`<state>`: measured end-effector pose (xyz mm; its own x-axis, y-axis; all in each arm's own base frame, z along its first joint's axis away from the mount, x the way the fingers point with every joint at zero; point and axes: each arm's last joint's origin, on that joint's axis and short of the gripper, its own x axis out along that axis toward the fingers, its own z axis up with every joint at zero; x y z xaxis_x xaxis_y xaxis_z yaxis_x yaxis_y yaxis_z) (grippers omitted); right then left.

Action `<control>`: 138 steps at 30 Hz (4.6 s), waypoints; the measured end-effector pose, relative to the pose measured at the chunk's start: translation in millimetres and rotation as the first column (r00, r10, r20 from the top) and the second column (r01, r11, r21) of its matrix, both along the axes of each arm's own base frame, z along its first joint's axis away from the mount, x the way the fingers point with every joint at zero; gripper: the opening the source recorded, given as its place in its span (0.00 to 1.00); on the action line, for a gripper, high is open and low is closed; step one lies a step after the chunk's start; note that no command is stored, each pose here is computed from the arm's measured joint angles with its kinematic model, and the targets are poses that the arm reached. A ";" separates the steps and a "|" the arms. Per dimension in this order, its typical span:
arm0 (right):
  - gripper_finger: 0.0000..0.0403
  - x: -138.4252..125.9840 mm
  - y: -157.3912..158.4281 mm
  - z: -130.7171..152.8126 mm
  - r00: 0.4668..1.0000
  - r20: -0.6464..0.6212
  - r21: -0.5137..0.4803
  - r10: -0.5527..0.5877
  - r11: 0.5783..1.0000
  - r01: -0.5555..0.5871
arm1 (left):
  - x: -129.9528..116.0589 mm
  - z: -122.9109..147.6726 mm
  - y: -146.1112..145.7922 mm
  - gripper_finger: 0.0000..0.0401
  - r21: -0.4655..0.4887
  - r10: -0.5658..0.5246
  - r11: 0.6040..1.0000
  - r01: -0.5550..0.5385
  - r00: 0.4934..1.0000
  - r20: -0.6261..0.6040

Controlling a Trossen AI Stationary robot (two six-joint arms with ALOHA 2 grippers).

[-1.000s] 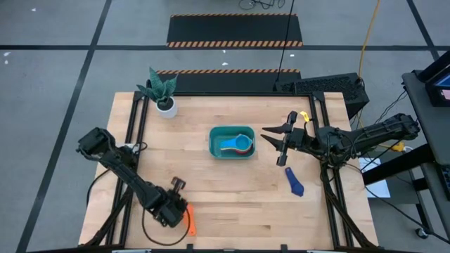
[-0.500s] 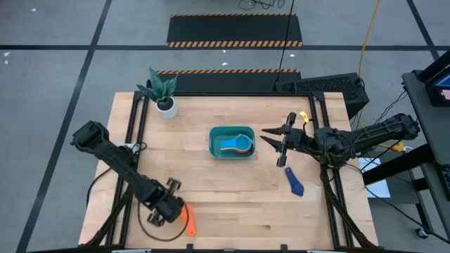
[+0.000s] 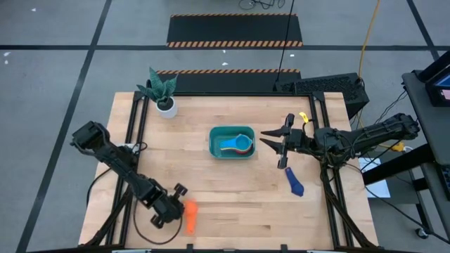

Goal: Nest measuring cups in basket
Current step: Stack the orange measuring cup on top of the light blue measuring cup inside the light blue bin

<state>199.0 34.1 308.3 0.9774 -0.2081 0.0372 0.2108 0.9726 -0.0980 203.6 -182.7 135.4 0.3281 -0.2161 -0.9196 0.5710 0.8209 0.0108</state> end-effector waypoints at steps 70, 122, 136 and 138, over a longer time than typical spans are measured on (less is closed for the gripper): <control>0.23 0.0 0.0 -3.4 1.000 -0.031 0.013 0.001 1.000 0.000 | -10.9 -39.5 -62.5 0.11 0.116 0.042 0.987 -0.110 0.879 0.475; 0.30 67.1 -14.1 -35.0 0.989 0.075 -0.004 0.124 0.992 -0.124 | 20.0 141.8 170.6 0.01 -0.541 0.544 0.789 0.291 0.077 0.836; 0.33 69.8 -20.7 -38.4 0.990 0.067 0.021 0.127 0.991 -0.129 | 25.1 136.3 173.3 0.02 -0.540 0.528 0.787 0.300 0.127 0.840; 0.33 69.6 -21.3 -37.8 0.989 0.074 0.030 0.128 0.991 -0.130 | 25.1 136.5 173.3 0.02 -0.537 0.527 0.787 0.302 0.123 0.841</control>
